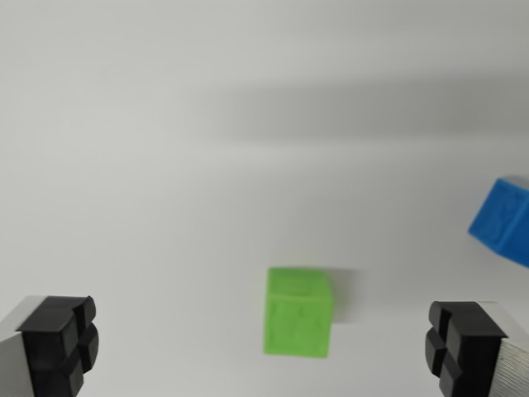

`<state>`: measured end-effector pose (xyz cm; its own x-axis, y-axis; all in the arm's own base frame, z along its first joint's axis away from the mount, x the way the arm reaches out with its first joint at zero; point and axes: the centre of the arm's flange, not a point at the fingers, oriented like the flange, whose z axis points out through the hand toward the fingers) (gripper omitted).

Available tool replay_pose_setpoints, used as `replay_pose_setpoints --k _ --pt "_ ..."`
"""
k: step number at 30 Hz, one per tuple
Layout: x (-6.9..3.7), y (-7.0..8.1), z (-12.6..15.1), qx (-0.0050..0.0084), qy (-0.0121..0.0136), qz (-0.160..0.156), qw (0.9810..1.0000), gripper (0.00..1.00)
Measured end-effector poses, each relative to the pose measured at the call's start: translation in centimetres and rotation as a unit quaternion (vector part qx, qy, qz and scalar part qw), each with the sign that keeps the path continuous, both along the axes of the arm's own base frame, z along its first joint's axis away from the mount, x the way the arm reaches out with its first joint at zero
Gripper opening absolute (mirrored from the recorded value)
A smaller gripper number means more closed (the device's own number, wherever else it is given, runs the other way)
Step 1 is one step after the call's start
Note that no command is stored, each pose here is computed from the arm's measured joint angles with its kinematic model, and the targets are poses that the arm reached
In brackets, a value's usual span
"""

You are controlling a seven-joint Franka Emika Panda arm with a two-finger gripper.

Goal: Stack cube

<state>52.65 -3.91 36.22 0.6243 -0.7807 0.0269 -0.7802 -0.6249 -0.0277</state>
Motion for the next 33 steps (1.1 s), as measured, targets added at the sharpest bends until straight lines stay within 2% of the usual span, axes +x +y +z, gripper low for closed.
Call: replay_pose_setpoints --k 12,21,28,33 --pt "-2.4 -0.3 -3.2 0.0005 0.004 -0.005 1.0 1.0" --pt "-4.6 -0.5 -6.1 0.0009 0.0077 -0.009 0.9999 1.0" --pt "-6.2 -0.7 -8.2 0.001 0.0094 -0.013 0.9999 1.0" --pt "-7.4 -0.8 -9.8 0.001 0.0122 -0.015 0.9998 1.0"
